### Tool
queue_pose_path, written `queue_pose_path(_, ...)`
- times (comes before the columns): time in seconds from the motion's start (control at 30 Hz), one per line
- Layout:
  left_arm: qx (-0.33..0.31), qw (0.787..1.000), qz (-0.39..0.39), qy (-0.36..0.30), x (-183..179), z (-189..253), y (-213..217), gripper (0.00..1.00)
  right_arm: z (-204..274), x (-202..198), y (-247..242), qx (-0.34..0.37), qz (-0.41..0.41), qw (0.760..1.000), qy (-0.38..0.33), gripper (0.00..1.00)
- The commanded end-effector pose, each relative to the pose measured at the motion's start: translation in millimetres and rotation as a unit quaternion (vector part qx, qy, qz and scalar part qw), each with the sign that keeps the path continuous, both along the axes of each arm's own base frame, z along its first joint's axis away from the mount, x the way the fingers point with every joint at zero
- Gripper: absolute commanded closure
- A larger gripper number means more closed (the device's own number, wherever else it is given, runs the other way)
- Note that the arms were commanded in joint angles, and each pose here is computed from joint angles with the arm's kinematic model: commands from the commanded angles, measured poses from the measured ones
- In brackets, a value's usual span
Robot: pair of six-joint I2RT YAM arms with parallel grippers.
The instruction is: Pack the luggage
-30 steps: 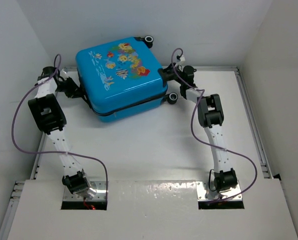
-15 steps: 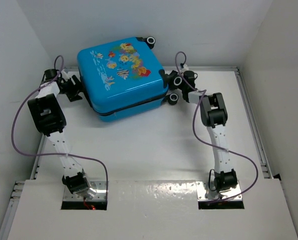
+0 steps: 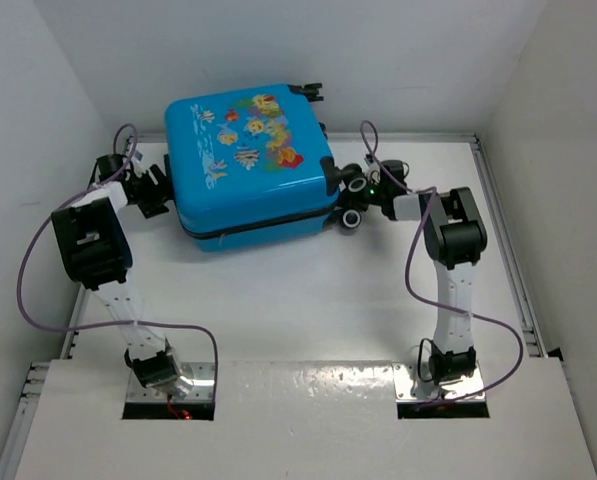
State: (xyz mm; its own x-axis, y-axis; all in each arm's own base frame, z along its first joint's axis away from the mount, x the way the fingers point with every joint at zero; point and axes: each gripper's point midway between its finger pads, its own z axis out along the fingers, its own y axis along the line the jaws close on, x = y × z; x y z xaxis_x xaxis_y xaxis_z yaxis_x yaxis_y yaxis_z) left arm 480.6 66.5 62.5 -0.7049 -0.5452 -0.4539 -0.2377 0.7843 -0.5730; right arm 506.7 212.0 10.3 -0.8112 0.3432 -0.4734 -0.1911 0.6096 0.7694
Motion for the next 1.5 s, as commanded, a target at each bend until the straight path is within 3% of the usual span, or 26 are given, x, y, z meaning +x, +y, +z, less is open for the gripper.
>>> queue_pose_path(0.0,-0.123,0.984,-0.128,-0.028,-15,35,-107,0.29,6,-120,47,0.071,0.135,0.983,0.103,0.93)
queue_pose_path(0.17,-0.131,0.977,-0.155,-0.070,13,57,-123,0.31,31,-198,48,0.072,0.173,0.978,0.091,0.93)
queue_pose_path(0.33,-0.135,0.977,-0.135,-0.099,65,69,-104,0.31,26,-273,33,0.044,0.196,0.975,0.099,0.93)
queue_pose_path(0.37,-0.131,0.974,-0.129,-0.130,86,91,-95,0.31,42,-279,34,0.032,0.209,0.976,0.059,0.89)
queue_pose_path(0.43,-0.133,0.969,-0.126,-0.165,109,114,-86,0.31,39,-298,24,0.002,0.212,0.976,0.045,0.84)
queue_pose_path(0.47,-0.130,0.965,-0.120,-0.193,119,125,-78,0.31,46,-301,20,-0.011,0.216,0.976,0.022,0.76)
queue_pose_path(0.57,-0.123,0.955,-0.087,-0.255,132,166,-45,0.28,48,-303,-2,-0.060,0.210,0.975,-0.027,0.64)
queue_pose_path(0.6,-0.124,0.949,-0.077,-0.279,129,189,-36,0.28,64,-301,-6,-0.067,0.204,0.974,-0.066,0.63)
queue_pose_path(0.67,-0.141,0.937,-0.046,-0.316,123,221,-6,0.27,65,-299,-22,-0.085,0.185,0.976,-0.074,0.63)
queue_pose_path(0.7,-0.149,0.932,-0.043,-0.327,116,236,1,0.27,78,-298,-26,-0.098,0.187,0.970,-0.118,0.63)
queue_pose_path(0.73,-0.150,0.924,-0.042,-0.349,105,264,8,0.26,77,-299,-32,-0.104,0.179,0.971,-0.117,0.63)
queue_pose_path(0.83,-0.155,0.921,-0.016,-0.358,74,292,44,0.26,85,-294,-51,-0.131,0.142,0.969,-0.156,0.63)
queue_pose_path(0.87,-0.140,0.914,-0.020,-0.380,50,322,43,0.26,89,-292,-59,-0.137,0.123,0.968,-0.170,0.63)
queue_pose_path(0.97,-0.124,0.929,0.022,-0.349,0,293,64,0.26,97,-266,-94,-0.184,0.025,0.962,-0.202,0.61)
queue_pose_path(1.0,-0.078,0.933,0.020,-0.350,-31,284,61,0.28,110,-253,-101,-0.188,0.000,0.954,-0.232,0.59)
queue_pose_path(1.03,-0.076,0.948,0.042,-0.306,-47,261,60,0.29,115,-246,-110,-0.194,-0.019,0.953,-0.232,0.56)
queue_pose_path(1.07,-0.044,0.966,0.054,-0.249,-93,217,41,0.33,141,-216,-134,-0.207,-0.062,0.942,-0.255,0.55)
queue_pose_path(1.2,-0.056,0.982,0.088,-0.156,-155,147,13,0.40,155,-180,-179,-0.218,-0.120,0.943,-0.221,0.54)
queue_pose_path(1.23,-0.081,0.987,0.099,-0.100,-179,109,-3,0.40,156,-166,-190,-0.217,-0.139,0.945,-0.203,0.54)
queue_pose_path(1.33,-0.088,0.986,0.126,-0.058,-211,75,-21,0.44,148,-122,-239,-0.197,-0.216,0.946,-0.143,0.59)
queue_pose_path(1.47,-0.099,0.988,0.120,-0.023,-223,49,-39,0.46,138,-72,-261,-0.168,-0.246,0.946,-0.127,0.62)
